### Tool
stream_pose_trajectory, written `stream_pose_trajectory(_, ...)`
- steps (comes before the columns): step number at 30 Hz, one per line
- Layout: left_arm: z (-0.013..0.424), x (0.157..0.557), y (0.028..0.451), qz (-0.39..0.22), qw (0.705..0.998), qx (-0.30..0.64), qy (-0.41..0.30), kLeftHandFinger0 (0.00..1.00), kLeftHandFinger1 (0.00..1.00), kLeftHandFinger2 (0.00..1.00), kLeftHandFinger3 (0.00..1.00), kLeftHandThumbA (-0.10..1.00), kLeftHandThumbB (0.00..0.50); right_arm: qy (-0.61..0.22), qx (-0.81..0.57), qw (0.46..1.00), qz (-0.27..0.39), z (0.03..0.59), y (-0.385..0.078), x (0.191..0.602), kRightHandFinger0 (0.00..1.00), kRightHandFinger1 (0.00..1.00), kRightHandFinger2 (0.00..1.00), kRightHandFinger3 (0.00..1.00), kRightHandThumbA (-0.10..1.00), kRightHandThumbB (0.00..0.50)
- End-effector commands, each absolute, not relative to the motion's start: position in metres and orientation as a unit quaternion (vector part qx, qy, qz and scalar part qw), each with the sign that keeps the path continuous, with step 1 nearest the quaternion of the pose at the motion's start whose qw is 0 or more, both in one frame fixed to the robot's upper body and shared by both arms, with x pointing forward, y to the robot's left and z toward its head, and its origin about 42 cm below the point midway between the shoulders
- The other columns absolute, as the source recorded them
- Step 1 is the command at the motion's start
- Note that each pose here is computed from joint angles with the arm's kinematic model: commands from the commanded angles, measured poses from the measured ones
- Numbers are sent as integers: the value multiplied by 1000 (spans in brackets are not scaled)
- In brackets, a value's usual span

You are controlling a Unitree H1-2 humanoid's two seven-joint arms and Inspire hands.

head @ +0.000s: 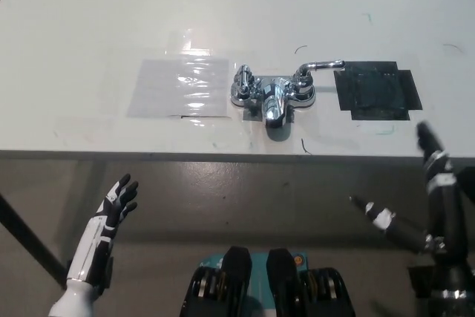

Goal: The faucet is at the center of the desk and the robot turn off the faucet by turning the right faucet handle using the right hand

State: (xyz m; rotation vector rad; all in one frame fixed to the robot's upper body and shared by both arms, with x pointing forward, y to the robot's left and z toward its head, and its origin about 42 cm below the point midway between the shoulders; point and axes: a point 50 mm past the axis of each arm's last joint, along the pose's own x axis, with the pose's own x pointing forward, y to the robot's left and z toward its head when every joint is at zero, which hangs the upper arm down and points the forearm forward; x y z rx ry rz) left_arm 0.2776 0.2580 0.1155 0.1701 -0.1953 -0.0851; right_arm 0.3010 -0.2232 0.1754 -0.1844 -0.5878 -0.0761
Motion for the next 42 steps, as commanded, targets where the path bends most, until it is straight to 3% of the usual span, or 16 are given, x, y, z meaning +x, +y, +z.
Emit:
stream_pose_trajectory(1, 133, 281, 255, -57, 982, 93, -152, 1000, 1000, 1000, 1000, 1000, 224, -366, -92, 925, -33, 233, -236, 324, 1000, 1000, 1000, 1000, 1000, 177)
stream_pose_trajectory(8, 133, 282, 252, -57, 983, 85, -151, 1000, 1000, 1000, 1000, 1000, 239, -306, -14, 948, 79, 288, -269, 392, 1000, 1000, 1000, 1000, 1000, 149)
stream_pose_trajectory(13, 133, 283, 249, -63, 982, 87, -156, 1000, 1000, 1000, 1000, 1000, 216, -282, -26, 952, 112, 320, -282, 447, 1000, 1000, 1000, 1000, 1000, 216)
stream_pose_trajectory(16, 133, 282, 250, -64, 983, 87, -151, 1000, 1000, 1000, 1000, 1000, 230, -256, -41, 955, 145, 340, -277, 475, 1000, 1000, 1000, 1000, 1000, 237)
stream_pose_trajectory(20, 130, 281, 249, -64, 984, 79, -147, 1000, 1000, 1000, 1000, 1000, 238, -217, -73, 957, 176, 353, -272, 504, 1000, 1000, 1000, 1000, 1000, 249)
stream_pose_trajectory(21, 129, 281, 248, -64, 984, 80, -148, 1000, 1000, 1000, 1000, 1000, 232, -205, -75, 958, 183, 355, -270, 513, 1000, 1000, 1000, 1000, 1000, 225)
stream_pose_trajectory(23, 128, 280, 248, -64, 984, 81, -148, 1000, 1000, 1000, 1000, 1000, 235, -167, -63, 962, 205, 359, -264, 530, 1000, 1000, 1000, 1000, 1000, 284)
stream_pose_trajectory(25, 129, 280, 248, -65, 983, 84, -147, 1000, 1000, 1000, 1000, 1000, 234, -146, -56, 964, 216, 361, -261, 546, 1000, 1000, 1000, 1000, 1000, 290)
stream_pose_trajectory(28, 129, 280, 248, -65, 983, 86, -149, 1000, 1000, 1000, 1000, 1000, 230, -119, -55, 967, 218, 360, -257, 562, 1000, 1000, 1000, 1000, 1000, 308)
stream_pose_trajectory(32, 129, 282, 249, -66, 983, 86, -150, 1000, 1000, 1000, 1000, 1000, 230, -88, -65, 967, 230, 360, -245, 576, 1000, 1000, 1000, 1000, 1000, 288)
stream_pose_trajectory(37, 129, 281, 247, -67, 983, 84, -147, 1000, 1000, 1000, 1000, 1000, 228, -56, -76, 965, 245, 357, -232, 586, 1000, 1000, 1000, 1000, 1000, 296)
stream_pose_trajectory(42, 129, 281, 249, -67, 983, 85, -146, 1000, 1000, 1000, 1000, 1000, 243, -13, -108, 958, 264, 349, -214, 591, 1000, 1000, 1000, 1000, 1000, 329)
